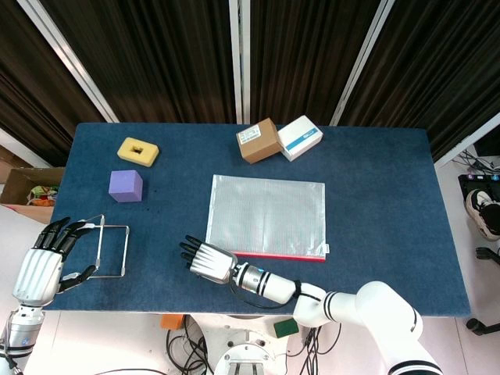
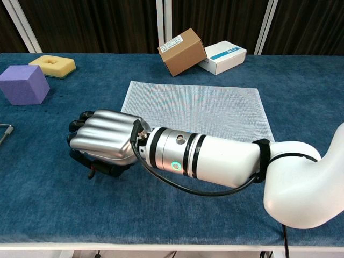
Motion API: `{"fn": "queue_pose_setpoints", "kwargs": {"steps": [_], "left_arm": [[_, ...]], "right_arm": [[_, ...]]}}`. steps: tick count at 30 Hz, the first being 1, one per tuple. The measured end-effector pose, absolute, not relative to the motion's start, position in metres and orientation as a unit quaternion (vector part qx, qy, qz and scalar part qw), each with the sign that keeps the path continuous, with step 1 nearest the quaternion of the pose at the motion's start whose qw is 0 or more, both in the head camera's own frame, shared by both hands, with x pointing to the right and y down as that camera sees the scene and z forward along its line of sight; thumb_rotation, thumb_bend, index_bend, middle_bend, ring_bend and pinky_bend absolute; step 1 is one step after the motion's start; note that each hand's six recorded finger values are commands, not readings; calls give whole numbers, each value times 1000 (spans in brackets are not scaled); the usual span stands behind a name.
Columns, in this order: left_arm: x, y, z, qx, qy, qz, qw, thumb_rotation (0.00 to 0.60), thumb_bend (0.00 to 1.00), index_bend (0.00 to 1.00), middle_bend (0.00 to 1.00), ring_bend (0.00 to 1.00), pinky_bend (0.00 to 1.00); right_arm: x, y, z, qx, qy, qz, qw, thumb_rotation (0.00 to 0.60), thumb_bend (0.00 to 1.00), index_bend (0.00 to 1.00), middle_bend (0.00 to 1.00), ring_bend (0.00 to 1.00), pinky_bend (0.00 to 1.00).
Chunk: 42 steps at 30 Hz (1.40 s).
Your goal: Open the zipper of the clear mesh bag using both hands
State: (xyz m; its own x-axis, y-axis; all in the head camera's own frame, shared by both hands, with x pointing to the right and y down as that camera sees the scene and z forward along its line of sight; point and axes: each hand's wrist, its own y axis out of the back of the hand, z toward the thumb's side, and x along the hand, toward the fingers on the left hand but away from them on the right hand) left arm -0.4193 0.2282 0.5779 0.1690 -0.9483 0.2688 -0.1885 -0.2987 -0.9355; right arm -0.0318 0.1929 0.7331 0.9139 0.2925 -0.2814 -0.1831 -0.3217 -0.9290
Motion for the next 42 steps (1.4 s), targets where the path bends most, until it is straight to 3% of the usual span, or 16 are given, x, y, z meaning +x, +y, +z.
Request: {"fn": "queue_pose_setpoints", "kwargs": {"steps": [6, 16, 23, 42], "left_arm": [[-415, 226, 584, -668, 437, -466, 381, 600, 163, 247, 195, 116, 158], [-400, 205, 611, -733, 456, -423, 277, 600, 162, 256, 189, 116, 159], [-381, 185, 623, -751, 443, -410, 268, 600, 161, 256, 189, 116, 159], [-336, 157, 650, -802, 406, -379, 220, 600, 161, 243, 128, 87, 158]], "right_arm": [[-22, 181, 717, -783, -70, 191, 587, 600, 572, 620, 310, 98, 155], [11, 158, 686, -789, -151, 185, 566, 600, 398, 644, 304, 96, 155], [27, 149, 682, -801, -182, 201, 534, 600, 298, 659, 317, 96, 155], [46, 130, 641, -781, -217, 163, 562, 600, 281, 678, 304, 96, 155]]}}
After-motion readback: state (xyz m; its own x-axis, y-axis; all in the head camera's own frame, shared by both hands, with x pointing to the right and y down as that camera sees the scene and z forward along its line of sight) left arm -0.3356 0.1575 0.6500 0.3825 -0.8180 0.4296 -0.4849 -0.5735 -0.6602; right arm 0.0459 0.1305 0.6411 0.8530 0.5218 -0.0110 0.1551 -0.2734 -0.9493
